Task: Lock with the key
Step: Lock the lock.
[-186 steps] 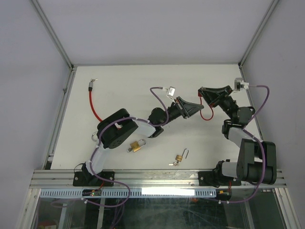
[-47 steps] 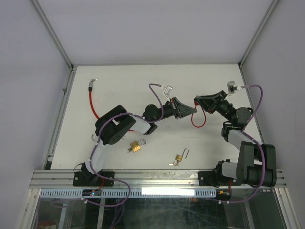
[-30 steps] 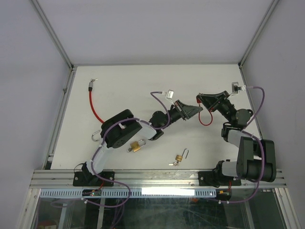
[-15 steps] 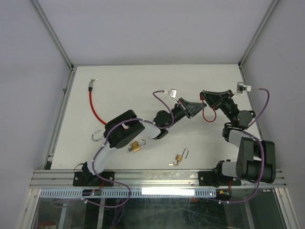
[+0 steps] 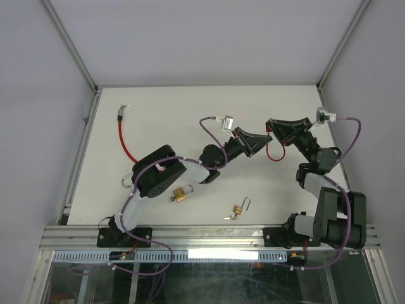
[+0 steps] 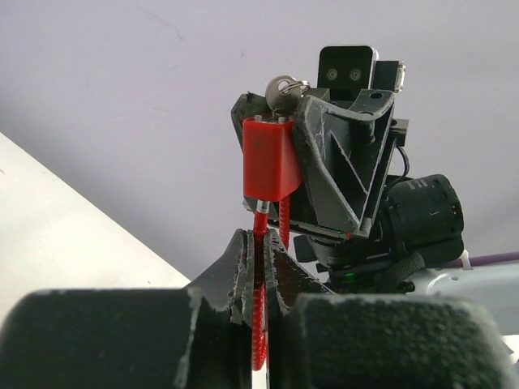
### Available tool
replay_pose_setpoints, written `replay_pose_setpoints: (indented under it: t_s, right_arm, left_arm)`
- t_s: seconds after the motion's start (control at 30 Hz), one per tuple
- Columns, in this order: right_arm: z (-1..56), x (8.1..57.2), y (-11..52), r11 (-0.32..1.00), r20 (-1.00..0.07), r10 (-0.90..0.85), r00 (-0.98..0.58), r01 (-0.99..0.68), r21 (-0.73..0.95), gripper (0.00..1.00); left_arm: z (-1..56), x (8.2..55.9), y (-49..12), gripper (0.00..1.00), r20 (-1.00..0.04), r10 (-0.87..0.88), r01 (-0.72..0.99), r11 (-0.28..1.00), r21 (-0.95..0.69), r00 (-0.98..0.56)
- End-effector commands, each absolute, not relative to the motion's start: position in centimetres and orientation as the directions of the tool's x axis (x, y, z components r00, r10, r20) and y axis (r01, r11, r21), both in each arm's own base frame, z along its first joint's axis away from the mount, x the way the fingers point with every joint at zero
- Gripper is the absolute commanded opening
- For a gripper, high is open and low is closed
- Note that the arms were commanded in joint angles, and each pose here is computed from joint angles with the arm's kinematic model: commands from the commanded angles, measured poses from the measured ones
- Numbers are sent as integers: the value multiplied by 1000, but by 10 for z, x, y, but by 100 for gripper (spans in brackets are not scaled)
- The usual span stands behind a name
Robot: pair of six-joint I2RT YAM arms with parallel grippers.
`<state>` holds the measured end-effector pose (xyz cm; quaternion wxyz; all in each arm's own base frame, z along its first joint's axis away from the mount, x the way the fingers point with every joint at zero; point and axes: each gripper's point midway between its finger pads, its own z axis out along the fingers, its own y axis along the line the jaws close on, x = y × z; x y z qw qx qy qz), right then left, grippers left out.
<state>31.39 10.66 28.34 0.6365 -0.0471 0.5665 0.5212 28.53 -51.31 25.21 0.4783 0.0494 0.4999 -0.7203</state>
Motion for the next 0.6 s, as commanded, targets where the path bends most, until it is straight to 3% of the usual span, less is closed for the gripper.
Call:
replay_pose_setpoints:
  t_s: [0.0,0.57]
  right_arm:
    - [284,284,129,386,-842,498,-210,-816,431,0]
    - [285,282,132,382,-854,481,-201,-828,410,0]
  left_arm:
    - [400,276,-435,0,-401,-886,924,-72,-375,-232]
    - [421,290,-438,0,-388,-900,955,-87,-283,-197]
